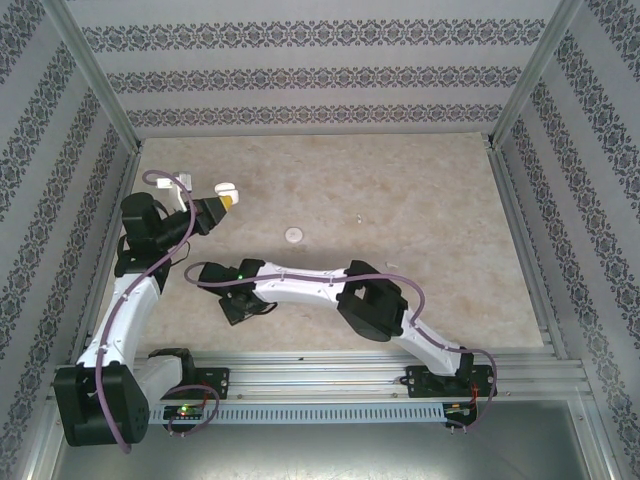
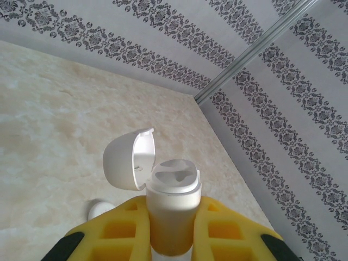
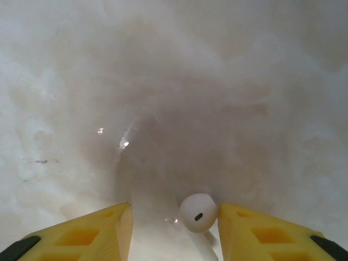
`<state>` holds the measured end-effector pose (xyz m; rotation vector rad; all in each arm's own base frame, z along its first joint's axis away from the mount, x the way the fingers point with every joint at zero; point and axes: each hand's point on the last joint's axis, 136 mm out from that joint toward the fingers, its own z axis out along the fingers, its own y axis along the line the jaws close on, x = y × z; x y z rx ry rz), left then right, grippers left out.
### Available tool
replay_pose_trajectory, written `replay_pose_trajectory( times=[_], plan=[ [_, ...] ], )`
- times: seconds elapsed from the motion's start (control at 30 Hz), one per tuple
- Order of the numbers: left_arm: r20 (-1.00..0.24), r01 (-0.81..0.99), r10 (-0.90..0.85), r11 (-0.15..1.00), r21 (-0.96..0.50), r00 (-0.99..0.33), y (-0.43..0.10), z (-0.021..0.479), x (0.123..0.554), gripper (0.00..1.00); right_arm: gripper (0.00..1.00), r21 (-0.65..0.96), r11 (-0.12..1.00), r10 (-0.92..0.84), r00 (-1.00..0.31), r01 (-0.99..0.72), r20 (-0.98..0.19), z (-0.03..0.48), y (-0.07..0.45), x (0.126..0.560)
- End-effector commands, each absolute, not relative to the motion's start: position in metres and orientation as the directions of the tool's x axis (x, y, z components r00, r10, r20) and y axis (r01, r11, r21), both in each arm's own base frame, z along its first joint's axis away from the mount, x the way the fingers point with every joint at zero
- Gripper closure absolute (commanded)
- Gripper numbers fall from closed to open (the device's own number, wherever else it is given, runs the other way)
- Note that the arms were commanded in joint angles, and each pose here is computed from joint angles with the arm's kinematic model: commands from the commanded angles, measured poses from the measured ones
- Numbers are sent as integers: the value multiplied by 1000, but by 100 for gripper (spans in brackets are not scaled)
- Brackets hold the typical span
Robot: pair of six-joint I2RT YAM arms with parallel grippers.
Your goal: Insert wireless bluetooth earbuds into charging case
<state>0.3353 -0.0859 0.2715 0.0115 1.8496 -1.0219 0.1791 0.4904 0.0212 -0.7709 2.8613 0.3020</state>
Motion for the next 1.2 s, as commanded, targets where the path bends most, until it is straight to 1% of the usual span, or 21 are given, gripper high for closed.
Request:
replay_pose_trajectory(
  times=[0.0,0.17,0.33,0.57,0.6,0.73,0.8,0.97,1.17],
  plan=[
    [-787,470,-402,641,-607,-468,-83,280,331,100,54,83,871,-472,-871,-484,-138,16,475,170],
    [-794,471,-399,649,-598,-458,-82,279,326,100,55,53,874,-474,-871,-483,-127,16,470,177],
    [-786,476,-404,634,-609,-469,-84,276,322,100,60,41,872,-482,-870,-488,-102,14,467,176],
    [-776,472,-402,627,-620,-486,-86,269,319,100,61,30,855,-518,-855,-518,-13,-4,468,168],
    [-776,474,-402,625,-620,-486,-86,269,319,100,62,28,853,-521,-853,-521,-4,-5,468,166],
    [-776,477,-399,623,-620,-488,-87,267,319,100,71,6,848,-530,-848,-530,-5,-2,465,170],
    [-775,477,-401,621,-621,-488,-87,267,319,100,75,-10,850,-527,-850,-527,-18,5,460,177],
    [-766,476,-415,608,-635,-492,-87,264,318,100,78,-18,867,-498,-866,-498,-36,16,439,193],
    [-780,485,-397,620,-616,-484,-88,261,317,100,80,43,913,-406,-914,-407,-24,11,400,201]
  ],
)
